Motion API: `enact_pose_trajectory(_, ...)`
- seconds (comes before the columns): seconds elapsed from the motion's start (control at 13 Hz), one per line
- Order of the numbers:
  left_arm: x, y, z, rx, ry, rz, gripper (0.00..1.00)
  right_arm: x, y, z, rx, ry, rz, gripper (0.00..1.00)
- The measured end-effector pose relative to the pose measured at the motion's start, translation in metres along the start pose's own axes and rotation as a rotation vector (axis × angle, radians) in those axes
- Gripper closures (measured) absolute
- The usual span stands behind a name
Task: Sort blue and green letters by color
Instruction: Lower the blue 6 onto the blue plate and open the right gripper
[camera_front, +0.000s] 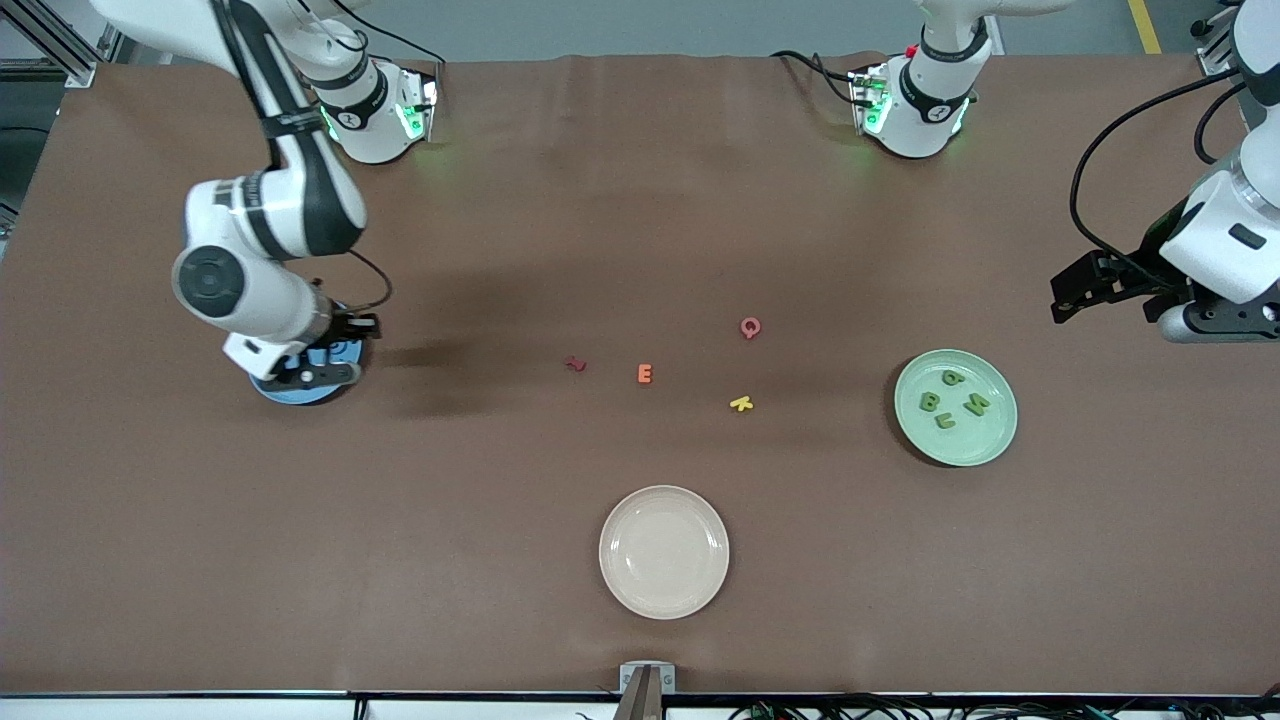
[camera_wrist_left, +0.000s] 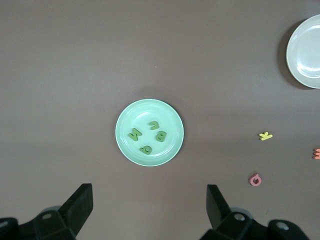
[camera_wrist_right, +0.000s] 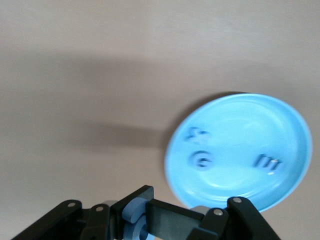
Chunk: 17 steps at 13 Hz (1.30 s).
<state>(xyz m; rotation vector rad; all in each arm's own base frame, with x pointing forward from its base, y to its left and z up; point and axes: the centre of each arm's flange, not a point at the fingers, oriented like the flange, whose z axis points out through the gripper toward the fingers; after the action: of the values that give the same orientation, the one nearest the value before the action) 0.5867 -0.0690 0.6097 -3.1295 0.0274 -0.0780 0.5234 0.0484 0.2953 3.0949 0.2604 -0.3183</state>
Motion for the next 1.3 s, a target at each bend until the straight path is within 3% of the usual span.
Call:
enact_pose_trajectory(0.23, 0.0, 0.0, -0.001, 0.0, 0.001, 0.0, 0.0, -0.013, 0.051, 0.025, 0.008, 0.061, -0.05, 1.0)
enact_pose_trajectory(0.61, 0.0, -0.005, -0.002, 0.0, 0.003, -0.008, 0.0, -0.018, 0.103, 0.051, 0.001, 0.107, -0.087, 0.99)
enact_pose_trajectory(1.3, 0.0, -0.008, -0.002, 0.001, 0.003, -0.013, 0.0, -0.018, 0.115, 0.094, 0.048, 0.081, -0.054, 0.97)
